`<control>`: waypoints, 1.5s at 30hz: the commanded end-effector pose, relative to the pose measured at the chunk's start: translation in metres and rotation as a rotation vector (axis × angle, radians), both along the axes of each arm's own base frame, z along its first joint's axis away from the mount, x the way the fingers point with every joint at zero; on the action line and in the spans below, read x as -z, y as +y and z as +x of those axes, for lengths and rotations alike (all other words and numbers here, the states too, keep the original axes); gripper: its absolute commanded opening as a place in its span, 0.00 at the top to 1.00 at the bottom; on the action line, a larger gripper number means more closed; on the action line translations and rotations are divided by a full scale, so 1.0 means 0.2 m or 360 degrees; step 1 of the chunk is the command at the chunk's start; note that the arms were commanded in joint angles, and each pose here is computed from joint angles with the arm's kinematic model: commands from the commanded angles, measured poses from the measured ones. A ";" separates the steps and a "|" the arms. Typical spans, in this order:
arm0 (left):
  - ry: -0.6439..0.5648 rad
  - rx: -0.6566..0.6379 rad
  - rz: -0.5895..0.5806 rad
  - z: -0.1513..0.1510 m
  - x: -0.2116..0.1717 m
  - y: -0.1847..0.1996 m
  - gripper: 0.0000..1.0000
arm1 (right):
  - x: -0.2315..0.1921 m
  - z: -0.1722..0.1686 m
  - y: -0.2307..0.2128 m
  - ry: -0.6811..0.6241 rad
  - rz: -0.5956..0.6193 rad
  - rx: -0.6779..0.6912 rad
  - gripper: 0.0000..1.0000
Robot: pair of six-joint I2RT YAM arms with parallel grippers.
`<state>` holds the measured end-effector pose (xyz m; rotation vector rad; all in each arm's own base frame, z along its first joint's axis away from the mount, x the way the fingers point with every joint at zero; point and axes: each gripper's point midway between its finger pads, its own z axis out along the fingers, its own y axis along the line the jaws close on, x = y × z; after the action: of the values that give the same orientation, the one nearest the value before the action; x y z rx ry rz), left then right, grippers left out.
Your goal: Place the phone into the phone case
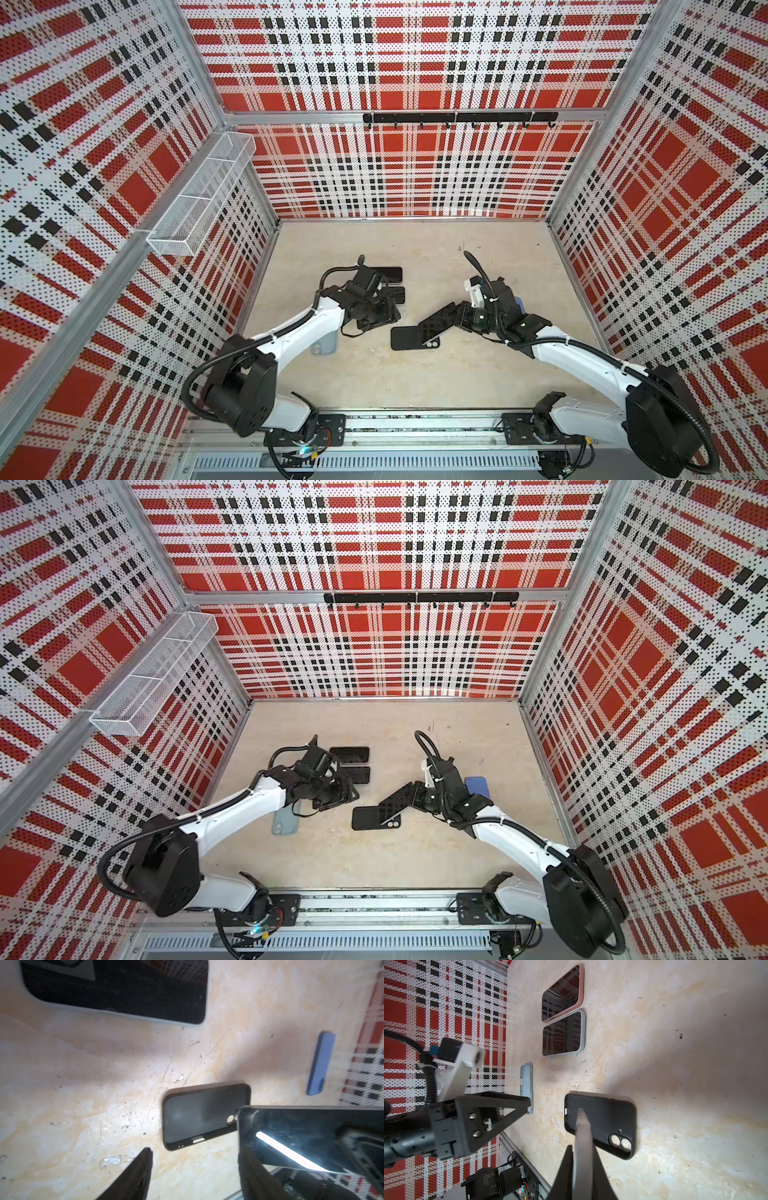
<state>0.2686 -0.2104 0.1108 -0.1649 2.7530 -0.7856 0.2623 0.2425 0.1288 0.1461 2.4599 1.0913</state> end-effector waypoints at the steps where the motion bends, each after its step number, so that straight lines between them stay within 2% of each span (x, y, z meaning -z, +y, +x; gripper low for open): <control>1: -0.0042 -0.0030 -0.0209 -0.02 -0.05 -0.01 0.19 | -0.14 0.09 0.12 -0.0165 0.0130 0.0001 1.00; 6: -0.0026 -0.0076 -0.0420 -0.07 0.03 -0.02 0.17 | -0.04 0.10 0.23 -0.0150 0.0124 -0.0038 1.00; 10: 0.0002 -0.0128 -0.0515 -0.09 0.10 -0.03 0.17 | 0.02 0.11 0.30 -0.0154 0.0122 -0.0064 1.00; 20: 0.0034 -0.0207 -0.0479 -0.10 0.24 0.00 0.17 | 0.17 0.10 0.30 -0.0147 0.0066 -0.0072 1.00; 28: 0.0083 -0.0219 -0.0458 -0.09 0.35 -0.05 0.17 | 0.40 0.03 0.23 -0.0068 -0.0027 -0.0055 1.00; 29: 0.0089 -0.0217 -0.0453 -0.09 0.37 -0.06 0.17 | 0.42 0.02 0.23 -0.0065 -0.0036 -0.0051 1.00; 31: 0.0105 -0.0216 -0.0451 -0.09 0.39 -0.07 0.00 | 0.45 0.01 0.21 -0.0065 -0.0056 -0.0045 1.00; 38: 0.0107 -0.0199 -0.0477 -0.09 0.39 -0.12 0.00 | 0.60 -0.06 0.19 -0.0050 -0.0210 -0.0087 1.00; 45: 0.0081 -0.0226 -0.0496 -0.08 0.36 -0.12 0.00 | 0.67 -0.09 0.19 0.0034 -0.0245 -0.0125 1.00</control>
<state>0.2596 -0.2376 0.0515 -0.3987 2.5730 -1.2226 0.2753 0.3094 0.0684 0.0311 2.3061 1.1855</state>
